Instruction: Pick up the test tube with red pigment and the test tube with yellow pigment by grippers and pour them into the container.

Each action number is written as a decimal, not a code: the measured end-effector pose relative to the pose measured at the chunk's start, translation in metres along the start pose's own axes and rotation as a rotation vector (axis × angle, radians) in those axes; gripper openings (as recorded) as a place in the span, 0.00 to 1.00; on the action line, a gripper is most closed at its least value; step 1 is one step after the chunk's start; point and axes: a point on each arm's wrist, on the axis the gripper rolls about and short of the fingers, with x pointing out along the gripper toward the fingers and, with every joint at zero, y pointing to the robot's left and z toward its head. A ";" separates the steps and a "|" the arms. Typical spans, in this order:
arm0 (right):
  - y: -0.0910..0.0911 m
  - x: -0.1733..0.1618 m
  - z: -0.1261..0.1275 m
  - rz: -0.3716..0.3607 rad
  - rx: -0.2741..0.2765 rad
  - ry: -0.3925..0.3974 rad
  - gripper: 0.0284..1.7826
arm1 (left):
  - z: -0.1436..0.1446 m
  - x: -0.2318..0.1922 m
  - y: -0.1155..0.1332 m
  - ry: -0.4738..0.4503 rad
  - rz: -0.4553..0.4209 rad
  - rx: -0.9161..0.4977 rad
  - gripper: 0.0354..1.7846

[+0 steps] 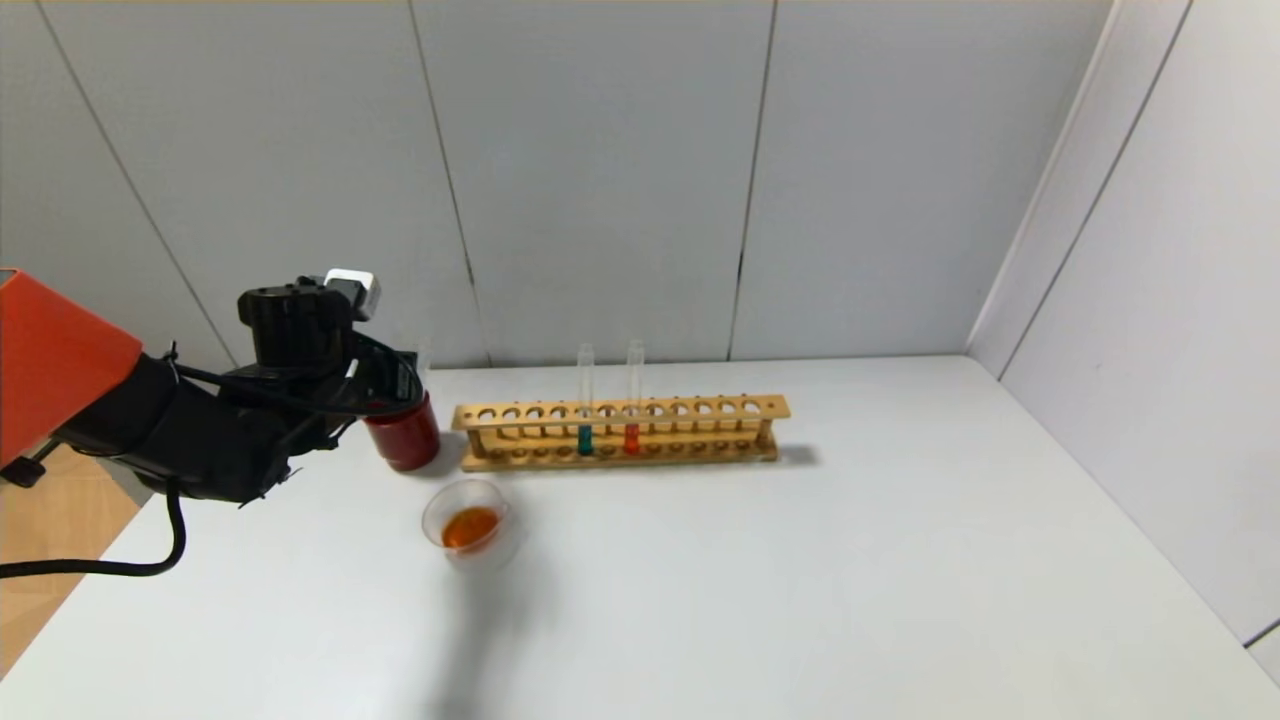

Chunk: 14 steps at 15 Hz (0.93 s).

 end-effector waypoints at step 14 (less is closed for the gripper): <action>0.000 0.000 0.000 0.000 0.000 0.000 0.98 | 0.113 -0.202 0.051 -0.417 0.215 -0.029 0.98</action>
